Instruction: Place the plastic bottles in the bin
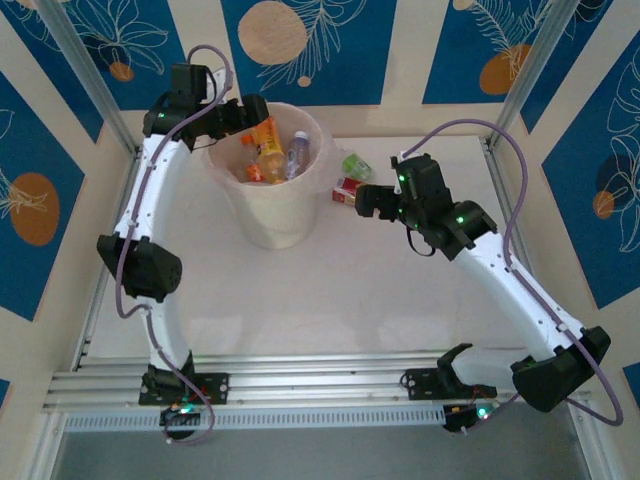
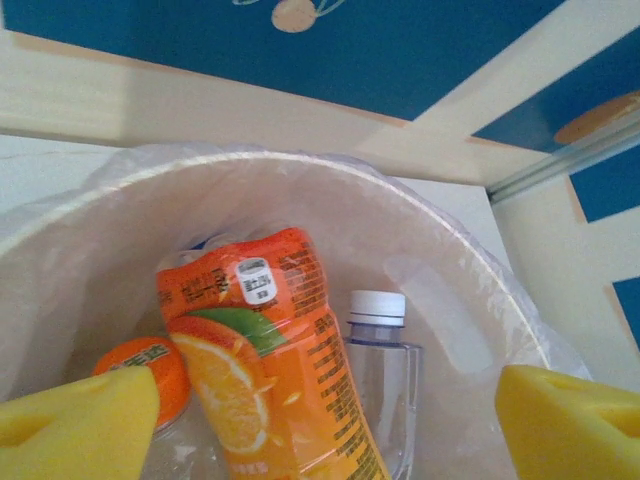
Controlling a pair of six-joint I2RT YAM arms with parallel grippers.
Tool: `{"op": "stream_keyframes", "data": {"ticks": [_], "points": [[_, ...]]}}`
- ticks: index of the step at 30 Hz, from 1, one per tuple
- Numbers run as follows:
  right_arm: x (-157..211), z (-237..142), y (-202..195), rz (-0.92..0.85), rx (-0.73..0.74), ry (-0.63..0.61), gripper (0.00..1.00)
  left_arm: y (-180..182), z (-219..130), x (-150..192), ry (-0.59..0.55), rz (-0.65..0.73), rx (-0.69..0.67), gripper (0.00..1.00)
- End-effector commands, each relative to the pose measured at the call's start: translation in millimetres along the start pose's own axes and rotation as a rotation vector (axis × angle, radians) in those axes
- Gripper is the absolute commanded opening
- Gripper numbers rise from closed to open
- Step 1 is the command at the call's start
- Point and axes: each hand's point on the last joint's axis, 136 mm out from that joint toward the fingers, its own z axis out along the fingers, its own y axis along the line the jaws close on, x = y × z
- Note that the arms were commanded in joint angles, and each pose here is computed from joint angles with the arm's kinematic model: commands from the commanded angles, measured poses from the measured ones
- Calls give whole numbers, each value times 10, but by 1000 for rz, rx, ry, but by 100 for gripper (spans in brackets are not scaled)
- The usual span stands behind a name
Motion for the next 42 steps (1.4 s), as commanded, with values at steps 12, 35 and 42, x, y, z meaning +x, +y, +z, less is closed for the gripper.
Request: {"op": "stream_keyframes", "data": {"ticks": [12,35,42], "points": [[-276,631,-203,42,-14,112,96,-409,118,209,34,150,33,64],[118,2489,-587,39,-158,452,93,-446,-232,137,1,210,-7,79],[234,2611,-627,47,-177,488,94,-615,-634,48,-74,242,11,85]]}}
